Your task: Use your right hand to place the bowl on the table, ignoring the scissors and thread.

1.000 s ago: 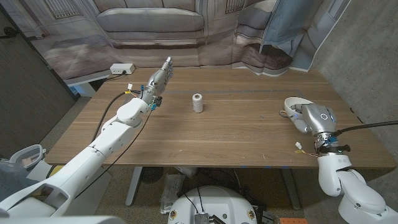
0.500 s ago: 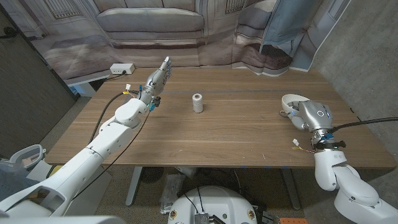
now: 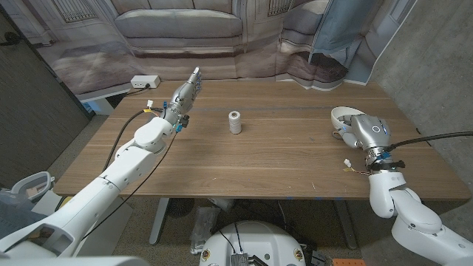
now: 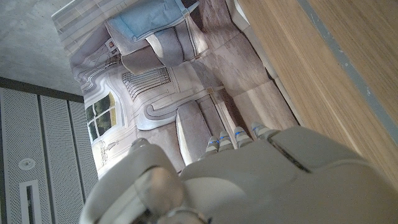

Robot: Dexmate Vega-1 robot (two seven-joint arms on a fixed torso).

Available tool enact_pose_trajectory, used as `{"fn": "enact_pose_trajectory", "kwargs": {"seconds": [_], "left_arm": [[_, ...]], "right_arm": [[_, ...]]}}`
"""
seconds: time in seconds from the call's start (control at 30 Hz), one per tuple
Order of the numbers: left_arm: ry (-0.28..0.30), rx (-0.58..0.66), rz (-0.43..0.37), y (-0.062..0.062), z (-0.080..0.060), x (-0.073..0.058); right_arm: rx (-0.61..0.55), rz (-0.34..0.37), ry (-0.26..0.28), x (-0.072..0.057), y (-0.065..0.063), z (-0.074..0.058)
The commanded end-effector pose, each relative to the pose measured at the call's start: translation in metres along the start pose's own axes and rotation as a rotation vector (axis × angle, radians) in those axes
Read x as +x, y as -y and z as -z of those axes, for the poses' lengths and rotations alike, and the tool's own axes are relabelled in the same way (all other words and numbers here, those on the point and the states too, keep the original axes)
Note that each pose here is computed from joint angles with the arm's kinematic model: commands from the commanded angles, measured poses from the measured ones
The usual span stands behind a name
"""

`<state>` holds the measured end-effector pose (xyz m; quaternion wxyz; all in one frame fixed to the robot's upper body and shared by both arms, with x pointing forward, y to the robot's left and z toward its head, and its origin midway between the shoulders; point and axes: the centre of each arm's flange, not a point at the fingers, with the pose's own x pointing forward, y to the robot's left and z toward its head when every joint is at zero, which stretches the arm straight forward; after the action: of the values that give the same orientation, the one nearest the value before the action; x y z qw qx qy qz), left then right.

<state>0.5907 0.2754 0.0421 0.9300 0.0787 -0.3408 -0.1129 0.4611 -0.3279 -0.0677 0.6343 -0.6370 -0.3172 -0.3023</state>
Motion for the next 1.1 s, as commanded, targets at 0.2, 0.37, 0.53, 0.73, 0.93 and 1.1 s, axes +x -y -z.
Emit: {"fn": "enact_pose_trajectory", "kwargs": {"seconds": [0.2,0.37,0.53,0.73,0.93,1.1], "left_arm": [[-0.004,-0.004,-0.011,-0.004,0.002,-0.004],[-0.001,-0.003,-0.014,-0.004,0.001,-0.006],[0.001,0.0,-0.014,-0.004,-0.001,-0.007],[-0.005,0.005,-0.015,-0.004,-0.004,-0.007],[-0.006,0.013,-0.016,-0.004,-0.008,-0.007],[-0.005,0.014,-0.018,-0.003,-0.009,-0.008]], "right_arm": [[-0.009,-0.017,0.012,0.02,-0.002,-0.002],[-0.013,-0.011,0.018,0.025,0.001,-0.003],[-0.014,-0.003,0.018,0.029,0.0,-0.003],[-0.014,0.002,0.014,0.038,-0.004,-0.002],[-0.011,0.008,0.009,0.044,-0.008,-0.001],[-0.009,0.012,0.008,0.048,-0.01,-0.001]]}}
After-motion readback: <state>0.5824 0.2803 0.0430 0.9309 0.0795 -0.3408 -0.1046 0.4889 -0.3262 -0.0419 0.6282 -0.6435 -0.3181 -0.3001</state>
